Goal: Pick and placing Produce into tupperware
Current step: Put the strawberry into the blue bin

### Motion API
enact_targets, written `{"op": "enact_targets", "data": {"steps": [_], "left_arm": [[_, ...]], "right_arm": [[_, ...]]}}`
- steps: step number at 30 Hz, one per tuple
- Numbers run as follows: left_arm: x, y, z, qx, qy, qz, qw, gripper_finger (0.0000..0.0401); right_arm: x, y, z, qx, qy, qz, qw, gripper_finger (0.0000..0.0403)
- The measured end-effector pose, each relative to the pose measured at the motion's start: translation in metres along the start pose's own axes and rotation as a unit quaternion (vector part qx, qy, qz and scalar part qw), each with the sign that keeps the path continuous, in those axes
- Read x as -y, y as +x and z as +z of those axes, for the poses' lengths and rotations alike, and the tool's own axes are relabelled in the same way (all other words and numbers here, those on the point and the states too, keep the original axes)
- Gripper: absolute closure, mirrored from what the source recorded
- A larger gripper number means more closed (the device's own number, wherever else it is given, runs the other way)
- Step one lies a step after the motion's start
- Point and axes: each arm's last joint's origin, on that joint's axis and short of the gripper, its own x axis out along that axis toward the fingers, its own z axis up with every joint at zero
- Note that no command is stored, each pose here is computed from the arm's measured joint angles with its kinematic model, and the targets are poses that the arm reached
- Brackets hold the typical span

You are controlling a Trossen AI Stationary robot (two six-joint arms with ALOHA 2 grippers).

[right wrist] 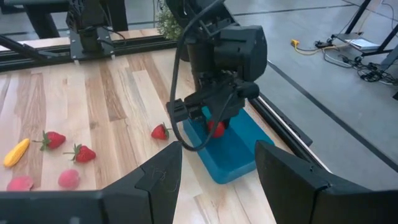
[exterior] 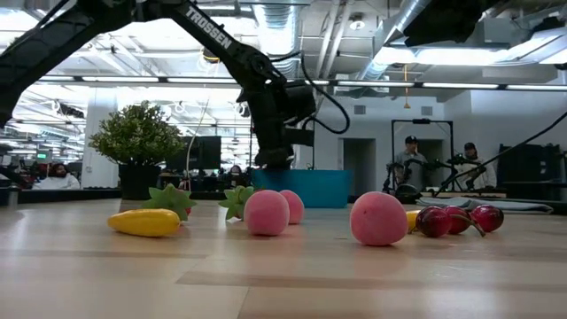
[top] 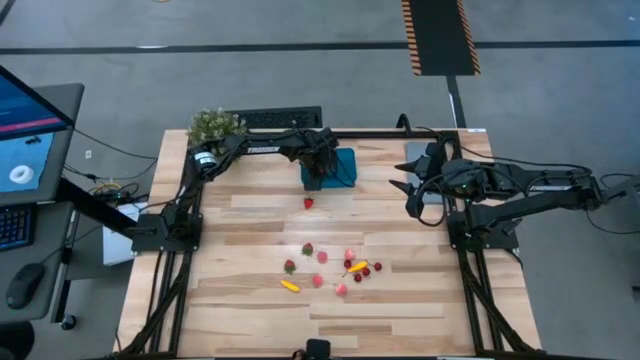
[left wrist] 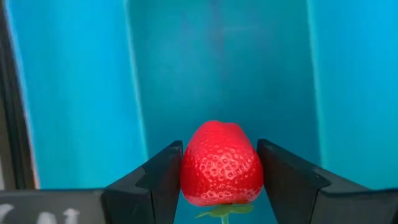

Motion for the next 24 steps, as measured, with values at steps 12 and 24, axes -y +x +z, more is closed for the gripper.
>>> {"op": "enact_targets", "data": {"steps": [12,24], "left_arm": [[0.000,0.000,0.000,0.001,-0.001,0.000,1.000,0.0175],[-0.002,-0.012,0.013,0.018,0.003,0.010,1.000,0.0144]], "right_arm": [[0.000,0.000,0.000,-0.001,-0.001,0.000,1.000,0.0178],[0.000,0.000,0.000,-0.001,-0.001,0.000,1.000,0.0178]]}}
